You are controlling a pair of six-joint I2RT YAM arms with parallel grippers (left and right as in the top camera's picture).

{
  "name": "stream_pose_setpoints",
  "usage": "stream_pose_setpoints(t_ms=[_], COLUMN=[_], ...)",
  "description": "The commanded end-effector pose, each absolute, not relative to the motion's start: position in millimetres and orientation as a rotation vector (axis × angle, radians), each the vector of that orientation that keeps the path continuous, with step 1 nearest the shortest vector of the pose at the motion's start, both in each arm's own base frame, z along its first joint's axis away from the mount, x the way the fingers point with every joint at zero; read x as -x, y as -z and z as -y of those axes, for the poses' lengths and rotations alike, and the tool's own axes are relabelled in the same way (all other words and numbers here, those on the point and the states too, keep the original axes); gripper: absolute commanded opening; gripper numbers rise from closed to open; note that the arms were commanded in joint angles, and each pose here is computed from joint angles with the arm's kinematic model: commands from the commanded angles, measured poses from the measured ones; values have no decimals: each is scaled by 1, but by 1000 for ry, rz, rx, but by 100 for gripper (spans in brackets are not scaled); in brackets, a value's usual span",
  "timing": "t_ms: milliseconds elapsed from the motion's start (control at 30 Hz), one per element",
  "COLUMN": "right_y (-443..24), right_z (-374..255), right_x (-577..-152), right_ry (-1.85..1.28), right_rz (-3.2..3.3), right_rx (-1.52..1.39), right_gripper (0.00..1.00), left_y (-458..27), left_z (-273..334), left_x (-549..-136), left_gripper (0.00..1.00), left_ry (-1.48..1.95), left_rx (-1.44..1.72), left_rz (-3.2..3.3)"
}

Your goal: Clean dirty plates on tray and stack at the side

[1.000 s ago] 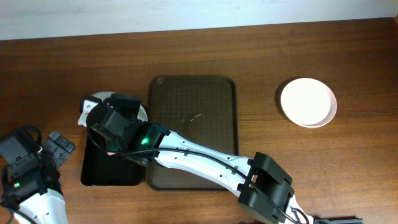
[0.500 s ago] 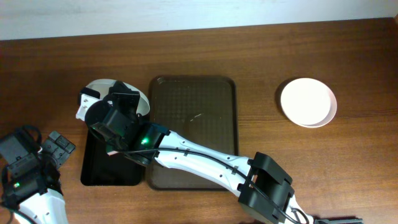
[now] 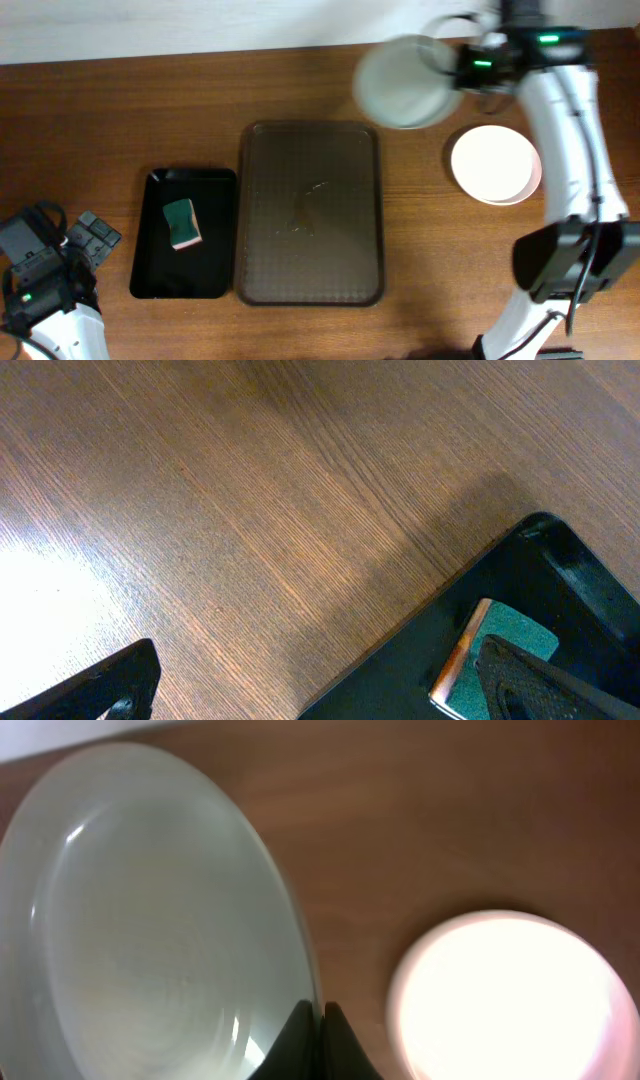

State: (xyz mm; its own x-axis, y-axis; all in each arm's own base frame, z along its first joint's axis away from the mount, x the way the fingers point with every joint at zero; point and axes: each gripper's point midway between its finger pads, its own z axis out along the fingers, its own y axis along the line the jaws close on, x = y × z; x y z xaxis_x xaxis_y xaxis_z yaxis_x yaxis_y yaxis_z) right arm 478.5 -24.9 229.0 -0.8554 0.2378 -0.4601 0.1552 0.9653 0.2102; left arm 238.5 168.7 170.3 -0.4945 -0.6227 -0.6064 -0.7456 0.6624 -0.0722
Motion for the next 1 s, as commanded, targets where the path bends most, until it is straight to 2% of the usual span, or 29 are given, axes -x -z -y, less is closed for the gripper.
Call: stream_pose_setpoints(t_ms=[0,67,133,233,300,333,367,400,433,533,633,667,700,833,900,967], right_y=[-196,-167,-138,-85,-67,-64,-66,-72,-88,-159,-242,-269,-284,-307,-292,-292], right_z=[117,179,209,195,186,184,181,173,159,91,-21,-65,-94,-162,-149,-114], right_x=[-443,-410,-379,-361,-363,-367,-372,-378,-387,-402,-389,-374,-360,-318,-310,-301], right_ry=[-336,-327,-321,-360,-363,-359,-357,-396,-473,-553,-576,-571,-546,-517,-368,-288], right_rz=[-2683,-2695,-2717,-2809,-2823,-2819,-2814,-2804,-2779,-2700,-2578,-2516,-2476,-2391,-2484,-2549], right_rx=[-673,-918,-1073,-1074,-1047,-1027,-1003,-966,-845,-430,21,194,311,591,568,412], right_gripper=[4,4,4,4,4,15,40,58,72,75,75,82,98,98,98,98], left_y=[-177,-177,-177,-177,-177,-177,-177,-177,-177,-177,-177,-177,-177,-177,-177,-177], left_z=[-172,-172,-172,-172,-172,-172,-172,-172,-172,-172,-172,-172,-172,-172,-172,-172], left_x=[-238,-238,-238,-238,-238,-238,-238,-238,-239,-238,-239,-238,-238,-239,-239,-239], left_gripper=[100,100,100,100,100,100,100,100,100,100,100,100,100,100,100,100], left_ry=[-275,-275,-275,-275,-275,-275,-275,-275,-275,-275,-275,-275,-275,-275,-275,-275], left_rx=[1066,1066,1066,1066,1066,1066,1066,1066,1066,1066,1066,1066,1066,1066,1066,1066], left_rz=[-2245,-2245,-2245,-2245,-2245,-2245,-2245,-2245,-2244,-2245,-2244,-2245,-2245,-2244,-2244,-2244])
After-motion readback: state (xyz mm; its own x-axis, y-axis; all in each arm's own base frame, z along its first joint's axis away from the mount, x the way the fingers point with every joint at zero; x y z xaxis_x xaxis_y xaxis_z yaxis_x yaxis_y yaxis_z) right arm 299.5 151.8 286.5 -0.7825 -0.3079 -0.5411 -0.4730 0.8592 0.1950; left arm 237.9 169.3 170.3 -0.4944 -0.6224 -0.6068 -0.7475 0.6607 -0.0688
